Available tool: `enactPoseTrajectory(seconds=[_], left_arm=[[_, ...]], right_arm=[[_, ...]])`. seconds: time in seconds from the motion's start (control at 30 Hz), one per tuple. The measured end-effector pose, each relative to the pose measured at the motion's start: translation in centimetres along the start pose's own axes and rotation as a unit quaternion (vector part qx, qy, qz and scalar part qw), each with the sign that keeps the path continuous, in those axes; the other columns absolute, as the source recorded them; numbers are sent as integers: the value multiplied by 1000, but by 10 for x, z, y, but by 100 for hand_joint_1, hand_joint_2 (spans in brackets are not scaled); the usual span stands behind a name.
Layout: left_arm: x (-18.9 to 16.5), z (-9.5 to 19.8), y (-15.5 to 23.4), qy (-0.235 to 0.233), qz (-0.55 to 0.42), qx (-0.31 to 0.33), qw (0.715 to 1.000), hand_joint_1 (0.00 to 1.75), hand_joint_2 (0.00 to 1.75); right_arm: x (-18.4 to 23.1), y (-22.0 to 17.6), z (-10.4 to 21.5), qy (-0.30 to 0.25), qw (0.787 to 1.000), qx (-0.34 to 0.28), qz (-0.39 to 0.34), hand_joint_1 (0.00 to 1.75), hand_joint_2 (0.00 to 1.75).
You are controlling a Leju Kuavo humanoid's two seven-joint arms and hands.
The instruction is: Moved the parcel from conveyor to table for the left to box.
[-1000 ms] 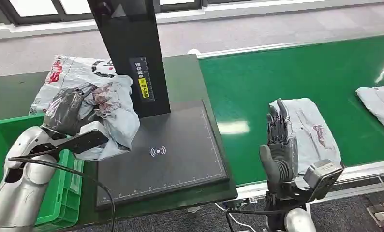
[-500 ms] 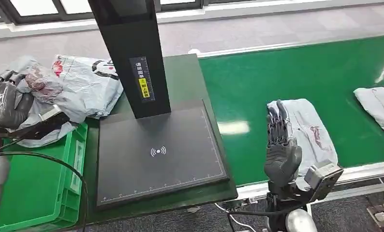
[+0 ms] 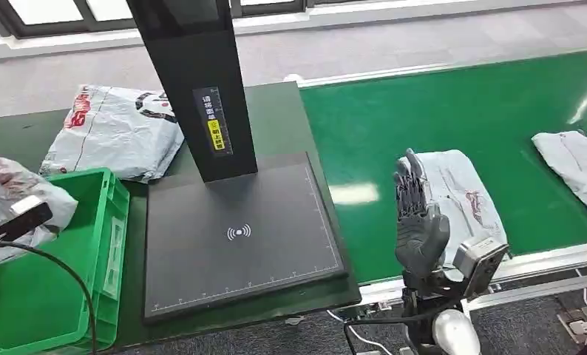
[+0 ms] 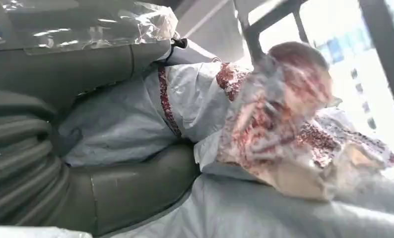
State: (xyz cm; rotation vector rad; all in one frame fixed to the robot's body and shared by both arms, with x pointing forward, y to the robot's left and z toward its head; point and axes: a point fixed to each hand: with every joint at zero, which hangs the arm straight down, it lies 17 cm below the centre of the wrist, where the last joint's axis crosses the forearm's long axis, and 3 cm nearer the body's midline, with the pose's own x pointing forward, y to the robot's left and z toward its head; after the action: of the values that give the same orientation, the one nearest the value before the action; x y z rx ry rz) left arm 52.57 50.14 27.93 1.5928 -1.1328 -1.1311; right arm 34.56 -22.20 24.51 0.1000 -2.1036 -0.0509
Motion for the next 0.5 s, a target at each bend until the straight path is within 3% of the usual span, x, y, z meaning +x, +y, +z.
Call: enactPoseTrajectory(seconds=[0.23, 0.5], left_arm=[[-33, 45, -70, 9, -17, -96, 995, 175, 175], [-44, 57, -82, 14, -26, -114, 993, 175, 175]], right_arm=[[-10, 0, 1, 10, 1000, 9, 1, 0, 0], [-15, 0, 1, 15, 1000, 11, 3, 0, 0]])
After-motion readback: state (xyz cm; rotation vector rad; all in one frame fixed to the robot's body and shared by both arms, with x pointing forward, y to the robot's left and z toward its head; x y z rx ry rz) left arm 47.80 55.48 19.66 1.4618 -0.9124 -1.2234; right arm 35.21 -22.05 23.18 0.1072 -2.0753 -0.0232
